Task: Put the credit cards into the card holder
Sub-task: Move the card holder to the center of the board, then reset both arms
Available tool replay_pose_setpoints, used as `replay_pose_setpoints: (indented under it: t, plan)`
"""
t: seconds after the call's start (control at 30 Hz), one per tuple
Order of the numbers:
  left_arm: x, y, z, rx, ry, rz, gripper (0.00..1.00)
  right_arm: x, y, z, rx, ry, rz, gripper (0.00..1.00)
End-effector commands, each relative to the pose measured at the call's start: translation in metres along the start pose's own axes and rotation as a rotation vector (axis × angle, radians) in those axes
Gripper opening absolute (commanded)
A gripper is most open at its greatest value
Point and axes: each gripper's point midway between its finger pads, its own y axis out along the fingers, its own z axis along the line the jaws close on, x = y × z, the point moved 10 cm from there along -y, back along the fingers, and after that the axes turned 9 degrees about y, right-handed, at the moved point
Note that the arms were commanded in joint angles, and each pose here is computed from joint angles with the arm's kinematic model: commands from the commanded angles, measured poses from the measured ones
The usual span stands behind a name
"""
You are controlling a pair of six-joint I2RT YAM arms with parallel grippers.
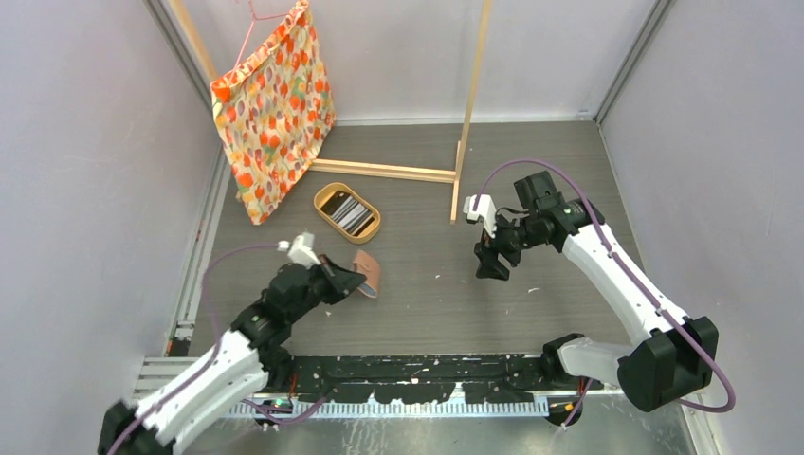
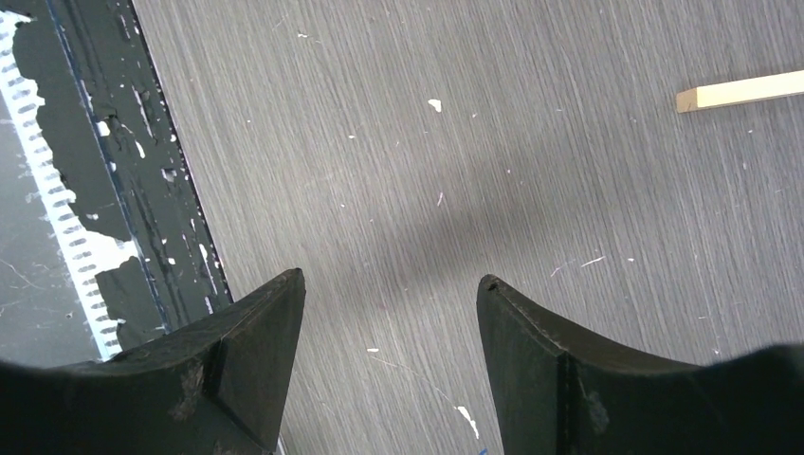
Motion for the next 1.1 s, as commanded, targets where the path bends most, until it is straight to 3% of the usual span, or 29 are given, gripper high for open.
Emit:
replay_pose_setpoints:
  t: [0.0, 0.3, 0.47, 0.6, 0.73, 0.83, 0.9, 0.93, 0.97, 1.07]
  plan:
    - [0.008, -0.04, 0.034, 0.262, 0.011, -0.138, 0.0, 0.002, 0.001, -0.005, -0.026, 0.008, -0.012, 0.71]
    - [0.02, -0.034, 0.056, 0.413, -0.075, -0.083, 0.01, 0.0, 0.001, -0.009, -0.039, 0.033, -0.007, 0.71]
    - [0.034, -0.033, 0.058, 0.535, -0.143, -0.049, 0.41, -0.002, 0.001, -0.013, -0.05, 0.057, 0.001, 0.71]
    - [0.042, -0.043, 0.048, 0.56, -0.132, -0.037, 0.59, -0.002, 0.001, -0.017, -0.073, 0.088, -0.001, 0.71]
    - [0.055, -0.061, 0.029, 0.437, -0.017, -0.095, 0.8, -0.002, -0.004, -0.022, -0.112, 0.133, -0.026, 0.72]
    - [0.061, -0.066, 0.005, 0.166, 0.133, -0.105, 0.93, -0.003, -0.01, -0.028, -0.145, 0.174, -0.054, 0.74]
    - [0.067, -0.067, -0.009, 0.021, 0.21, -0.113, 0.96, -0.004, -0.018, -0.031, -0.173, 0.203, -0.081, 0.78]
    - [0.072, -0.067, -0.016, -0.029, 0.24, -0.105, 0.98, -0.005, -0.023, -0.033, -0.189, 0.221, -0.096, 0.92]
    - [0.078, -0.069, -0.023, -0.061, 0.275, -0.1, 0.99, -0.006, -0.028, -0.035, -0.209, 0.24, -0.11, 0.98]
    - [0.1, -0.071, -0.044, -0.114, 0.395, -0.037, 0.99, -0.006, -0.048, -0.042, -0.283, 0.319, -0.182, 1.0]
